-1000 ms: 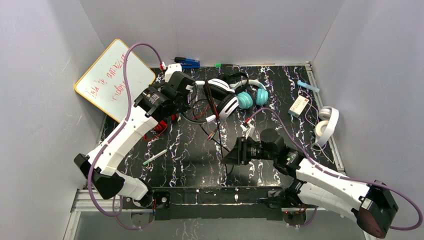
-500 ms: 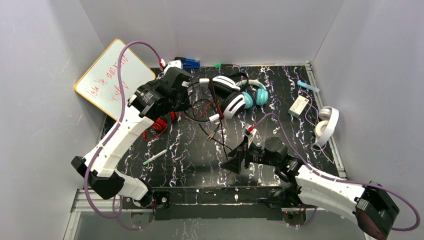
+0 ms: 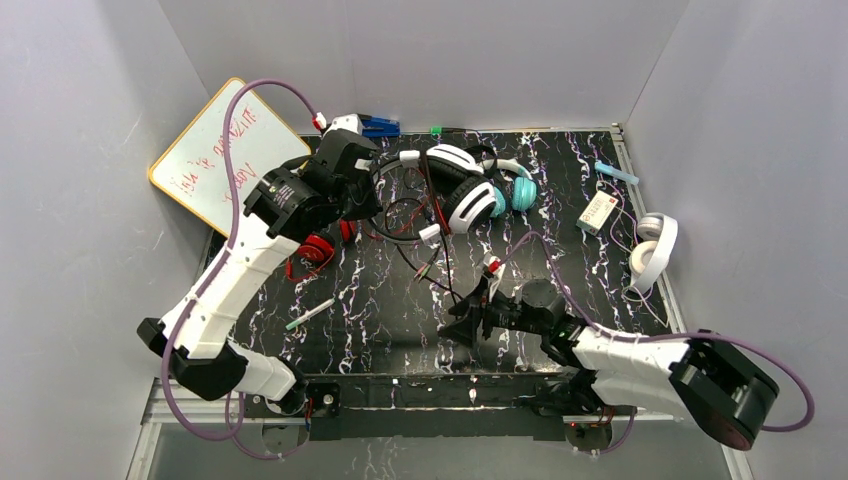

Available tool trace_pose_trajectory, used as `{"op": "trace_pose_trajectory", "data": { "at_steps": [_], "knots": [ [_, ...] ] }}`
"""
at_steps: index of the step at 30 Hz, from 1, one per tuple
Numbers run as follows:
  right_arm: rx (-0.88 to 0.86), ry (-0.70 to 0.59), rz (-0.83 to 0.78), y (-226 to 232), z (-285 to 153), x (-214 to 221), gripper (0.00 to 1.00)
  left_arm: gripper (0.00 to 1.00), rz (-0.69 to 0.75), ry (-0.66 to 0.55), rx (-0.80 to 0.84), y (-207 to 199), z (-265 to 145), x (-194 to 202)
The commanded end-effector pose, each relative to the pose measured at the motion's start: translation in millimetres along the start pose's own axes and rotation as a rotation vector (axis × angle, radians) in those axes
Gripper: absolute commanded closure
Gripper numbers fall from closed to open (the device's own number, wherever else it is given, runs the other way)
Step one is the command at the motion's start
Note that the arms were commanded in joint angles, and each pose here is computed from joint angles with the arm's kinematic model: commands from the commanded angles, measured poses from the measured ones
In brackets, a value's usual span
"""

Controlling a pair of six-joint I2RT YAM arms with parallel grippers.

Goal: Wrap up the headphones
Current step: Wrap the headphones cable around the headphones.

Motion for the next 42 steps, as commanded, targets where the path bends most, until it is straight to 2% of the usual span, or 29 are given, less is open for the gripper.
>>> {"op": "trace_pose_trajectory", "data": {
  "at_steps": [1,4,7,9,12,15,18,22,24,29,34,36,39,42],
  "knots": [
    [-0.108,-0.067,-0.008,6.8,5.8,-2.6,0.24,1.0,-0.117,-0.128,0.153,-5.5,-40.8,-24.4],
    [-0.106,-0.055,0.024,5.1,6.2,3.6,0.34,1.0,-0.124,-0.122,0.155,-6.3,-45.4,-27.0],
    [-0.069,-0.062,0.06,2.8,4.3,6.6,0.49,1.0,-0.146,-0.123,0.185,-8.8,-53.3,-31.1],
    [-0.03,-0.076,0.083,0.7,2.2,7.2,0.61,1.0,-0.166,-0.137,0.226,-10.6,-63.3,-35.4],
    [-0.008,-0.114,0.092,1.1,-5.0,8.2,0.75,1.0,-0.187,-0.148,0.281,-12.0,-76.3,-39.4],
    [-0.011,-0.148,0.076,4.5,-14.0,8.6,0.97,1.0,-0.182,-0.136,0.337,-12.7,-85.4,-38.2],
    [-0.01,-0.153,0.066,8.4,-18.4,2.4,0.99,1.0,-0.133,-0.102,0.413,-14.4,-92.9,-33.1],
    [0.003,-0.088,0.076,12.6,-19.8,-10.1,0.99,1.0,-0.031,-0.029,0.538,-16.2,-95.7,-17.9],
    [0.0,-0.066,0.086,14.9,-20.7,-18.7,0.99,1.0,0.036,-0.033,0.612,-13.2,-98.8,-9.6],
    [-0.052,-0.091,0.117,18.6,-28.2,-34.1,0.99,1.0,0.199,-0.108,0.631,6.5,-99.8,5.1],
    [0.072,-0.092,0.258,-2.0,-32.9,-40.4,0.99,1.0,0.297,-0.182,0.646,22.0,-106.8,13.6],
    [0.108,-0.095,0.334,-15.0,-36.8,-45.4,0.99,1.0,0.362,-0.145,0.697,23.1,-103.6,23.8],
    [0.055,-0.07,0.418,-21.2,-41.9,-57.2,0.99,1.0,0.422,-0.063,0.761,25.2,-97.5,41.2],
    [0.034,-0.047,0.45,-25.2,-46.0,-73.1,0.99,1.0,0.456,-0.035,0.755,34.2,-91.1,55.3]
  ]
}}
Point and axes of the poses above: each gripper's point midway between its finger pads, its own z axis out along the fingers, its own y axis along the line the jaws close on, x = y × z, the point moved 9 cm from there along -z, back along the fingers
